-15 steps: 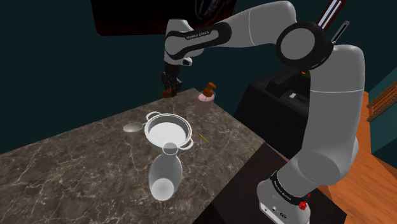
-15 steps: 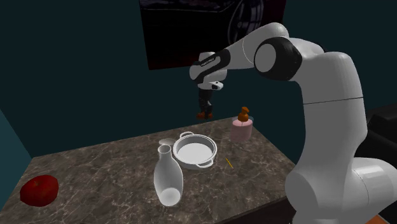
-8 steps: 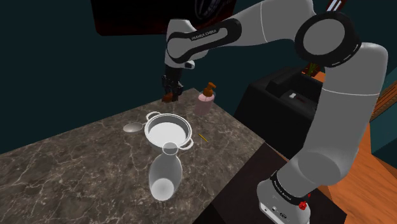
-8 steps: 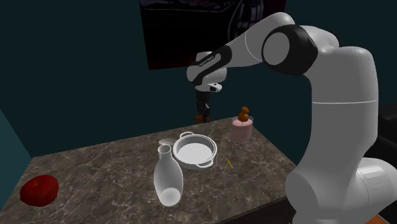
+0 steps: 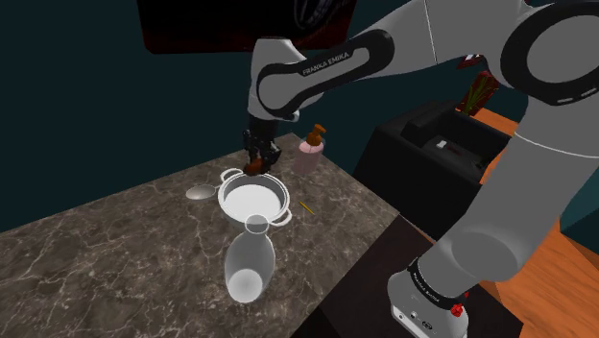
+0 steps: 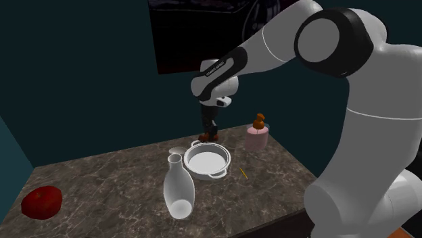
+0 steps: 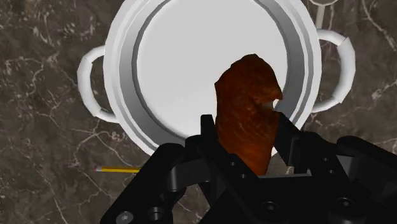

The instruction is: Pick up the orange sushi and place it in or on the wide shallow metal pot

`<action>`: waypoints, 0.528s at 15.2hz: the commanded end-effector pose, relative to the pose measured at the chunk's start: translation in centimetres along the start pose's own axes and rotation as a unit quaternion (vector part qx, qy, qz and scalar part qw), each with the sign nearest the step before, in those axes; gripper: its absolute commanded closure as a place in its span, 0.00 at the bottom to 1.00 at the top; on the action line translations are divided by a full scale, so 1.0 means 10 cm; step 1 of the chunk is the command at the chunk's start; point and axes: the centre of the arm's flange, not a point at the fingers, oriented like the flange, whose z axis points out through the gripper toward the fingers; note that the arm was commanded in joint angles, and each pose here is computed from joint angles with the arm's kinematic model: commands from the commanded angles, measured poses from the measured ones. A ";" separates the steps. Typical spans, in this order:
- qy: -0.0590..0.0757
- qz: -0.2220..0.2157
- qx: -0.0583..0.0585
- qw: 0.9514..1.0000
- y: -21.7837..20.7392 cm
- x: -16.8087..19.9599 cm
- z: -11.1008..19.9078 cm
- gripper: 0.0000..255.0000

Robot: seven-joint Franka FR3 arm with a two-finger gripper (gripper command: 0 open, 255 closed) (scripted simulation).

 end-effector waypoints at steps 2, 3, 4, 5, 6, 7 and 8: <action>0.000 0.000 0.000 1.000 0.22 -0.17 0.12 1.00; 0.000 0.000 0.000 1.000 0.22 -0.17 0.17 1.00; 0.000 0.000 0.000 1.000 0.21 -0.16 0.22 1.00; 0.000 0.000 0.000 1.000 0.21 -0.16 0.27 1.00; 0.000 0.000 0.000 1.000 0.20 -0.16 0.33 1.00; 0.000 0.000 0.000 1.000 0.20 -0.15 0.38 1.00; 0.000 0.000 0.000 1.000 0.19 -0.15 0.43 1.00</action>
